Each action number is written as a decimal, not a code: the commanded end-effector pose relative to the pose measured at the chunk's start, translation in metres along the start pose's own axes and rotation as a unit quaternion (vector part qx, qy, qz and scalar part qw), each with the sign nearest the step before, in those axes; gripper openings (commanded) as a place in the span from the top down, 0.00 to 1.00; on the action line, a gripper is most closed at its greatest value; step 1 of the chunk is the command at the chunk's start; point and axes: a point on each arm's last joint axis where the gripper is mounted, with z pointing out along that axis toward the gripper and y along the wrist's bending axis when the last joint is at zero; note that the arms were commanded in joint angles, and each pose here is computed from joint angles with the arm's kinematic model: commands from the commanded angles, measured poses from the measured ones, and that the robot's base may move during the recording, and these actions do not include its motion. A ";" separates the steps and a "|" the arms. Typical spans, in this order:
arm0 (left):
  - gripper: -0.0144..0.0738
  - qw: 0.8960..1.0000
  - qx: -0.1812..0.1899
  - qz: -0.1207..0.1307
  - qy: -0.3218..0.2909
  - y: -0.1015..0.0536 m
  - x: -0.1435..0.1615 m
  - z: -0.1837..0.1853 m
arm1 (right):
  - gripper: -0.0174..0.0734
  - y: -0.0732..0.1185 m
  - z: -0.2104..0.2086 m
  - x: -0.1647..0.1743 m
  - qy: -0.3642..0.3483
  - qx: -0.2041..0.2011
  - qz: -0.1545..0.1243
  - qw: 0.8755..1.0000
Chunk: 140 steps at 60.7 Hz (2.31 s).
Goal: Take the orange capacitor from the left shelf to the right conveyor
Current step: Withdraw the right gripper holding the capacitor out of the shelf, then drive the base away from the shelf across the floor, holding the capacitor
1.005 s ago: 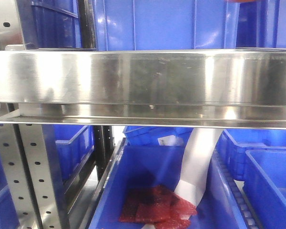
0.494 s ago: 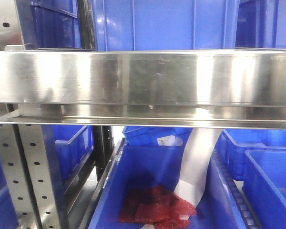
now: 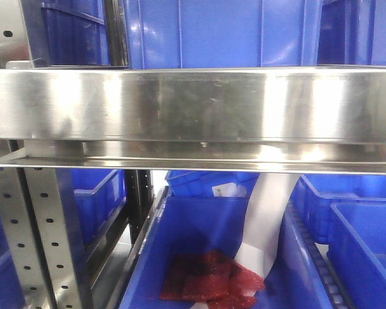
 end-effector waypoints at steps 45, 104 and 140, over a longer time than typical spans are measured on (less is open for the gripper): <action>0.98 0.999 0.000 -0.002 -0.054 0.000 -0.011 -0.002 | 0.75 0.000 -0.002 -0.016 -0.052 0.003 -0.013 0.999; 0.98 0.999 0.000 -0.002 -0.054 0.000 -0.011 -0.002 | 0.75 0.000 -0.002 -0.016 -0.052 -0.001 -0.013 0.999; 0.98 0.999 0.000 -0.002 -0.054 0.000 -0.011 -0.002 | 0.75 0.000 -0.002 -0.016 -0.052 -0.001 -0.013 0.999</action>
